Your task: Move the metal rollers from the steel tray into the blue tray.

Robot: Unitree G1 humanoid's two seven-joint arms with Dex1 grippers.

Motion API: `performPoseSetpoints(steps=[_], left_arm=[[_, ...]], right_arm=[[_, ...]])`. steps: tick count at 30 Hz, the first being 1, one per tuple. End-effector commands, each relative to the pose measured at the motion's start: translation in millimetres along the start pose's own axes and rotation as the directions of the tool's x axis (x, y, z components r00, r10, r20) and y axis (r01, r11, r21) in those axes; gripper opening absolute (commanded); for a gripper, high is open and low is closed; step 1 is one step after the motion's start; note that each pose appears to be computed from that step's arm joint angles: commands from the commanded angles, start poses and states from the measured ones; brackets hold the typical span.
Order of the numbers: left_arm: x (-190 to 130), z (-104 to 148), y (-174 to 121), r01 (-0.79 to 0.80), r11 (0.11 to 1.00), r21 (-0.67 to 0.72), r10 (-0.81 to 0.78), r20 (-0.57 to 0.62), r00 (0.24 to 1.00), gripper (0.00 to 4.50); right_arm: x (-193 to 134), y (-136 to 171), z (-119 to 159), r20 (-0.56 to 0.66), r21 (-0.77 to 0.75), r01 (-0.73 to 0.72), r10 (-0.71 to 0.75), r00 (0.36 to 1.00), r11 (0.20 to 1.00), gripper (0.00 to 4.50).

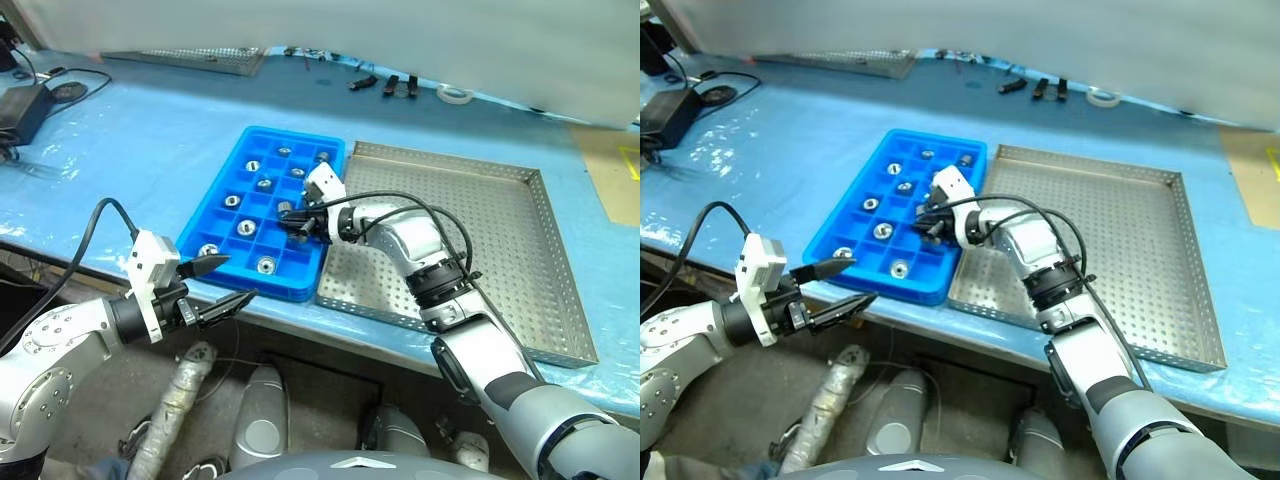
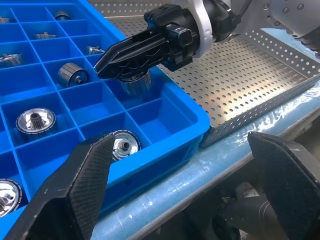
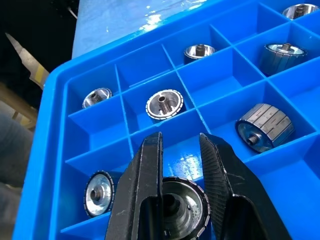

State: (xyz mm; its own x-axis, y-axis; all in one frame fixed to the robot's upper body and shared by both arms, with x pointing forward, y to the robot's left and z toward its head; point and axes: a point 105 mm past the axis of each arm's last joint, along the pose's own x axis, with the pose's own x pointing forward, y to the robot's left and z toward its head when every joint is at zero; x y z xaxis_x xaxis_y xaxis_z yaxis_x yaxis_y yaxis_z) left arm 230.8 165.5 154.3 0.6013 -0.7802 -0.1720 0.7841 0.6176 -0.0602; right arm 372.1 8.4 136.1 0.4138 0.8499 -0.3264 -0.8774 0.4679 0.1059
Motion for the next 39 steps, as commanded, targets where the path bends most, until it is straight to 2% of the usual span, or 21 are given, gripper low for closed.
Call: performPoseSetpoints(steps=[1, 8, 14, 17, 20, 24, 31, 34, 39], left_arm=[[0.0, 12.0, -2.4, 0.014, 0.999, 0.051, -0.015, 0.025, 1.0, 4.5], [6.7, 15.2, 0.4, 0.042, 0.997, 0.058, -0.043, 0.023, 0.999, 4.5], [14.6, 23.4, 12.0, 0.052, 0.995, 0.089, -0.055, 0.032, 0.998, 4.5], [24.6, 29.0, 19.7, 0.075, 0.992, 0.106, -0.079, 0.041, 0.996, 4.5], [40.3, 34.6, 24.0, 0.14, 0.982, 0.125, -0.146, 0.041, 0.988, 4.5], [66.8, 43.6, 32.6, 0.211, 0.963, 0.169, -0.221, 0.04, 0.975, 4.5], [115.4, 50.9, 34.5, 0.354, 0.916, 0.19, -0.365, 0.025, 0.93, 4.5], [124.6, 47.5, 34.4, 0.408, 0.893, 0.193, -0.416, 0.002, 0.909, 4.5], [131.0, 41.1, 37.2, 0.446, 0.874, 0.194, -0.449, -0.028, 0.893, 4.5]], right_arm=[[-3.8, 2.9, 19.4, 0.057, -0.055, -0.011, 0.014, 0.998, 0.998, 0.72], [-9.0, -4.9, 22.6, 0.089, -0.043, 0.037, -0.033, 0.995, 0.998, 2.99], [-25.6, -20.0, 43.7, 0.17, -0.013, 0.105, -0.102, 0.98, 0.994, 2.99], [-42.7, -24.8, 51.9, 0.21, -0.012, 0.124, -0.119, 0.97, 0.992, 2.99], [-66.7, -25.6, 48.9, 0.225, -0.037, 0.137, -0.125, 0.966, 0.99, 2.99], [-108.3, -35.1, 37.8, 0.242, -0.019, 0.209, -0.199, 0.95, 0.978, 2.99], [-186.4, -61.3, 2.6, 0.252, 0.11, 0.502, -0.513, 0.821, 0.858, 2.99], [-197.6, -55.9, -14.1, 0.241, 0.158, 0.545, -0.567, 0.788, 0.823, 2.99], [-192.3, -36.4, -38.1, 0.2, 0.167, 0.539, -0.564, 0.801, 0.825, 2.99]])
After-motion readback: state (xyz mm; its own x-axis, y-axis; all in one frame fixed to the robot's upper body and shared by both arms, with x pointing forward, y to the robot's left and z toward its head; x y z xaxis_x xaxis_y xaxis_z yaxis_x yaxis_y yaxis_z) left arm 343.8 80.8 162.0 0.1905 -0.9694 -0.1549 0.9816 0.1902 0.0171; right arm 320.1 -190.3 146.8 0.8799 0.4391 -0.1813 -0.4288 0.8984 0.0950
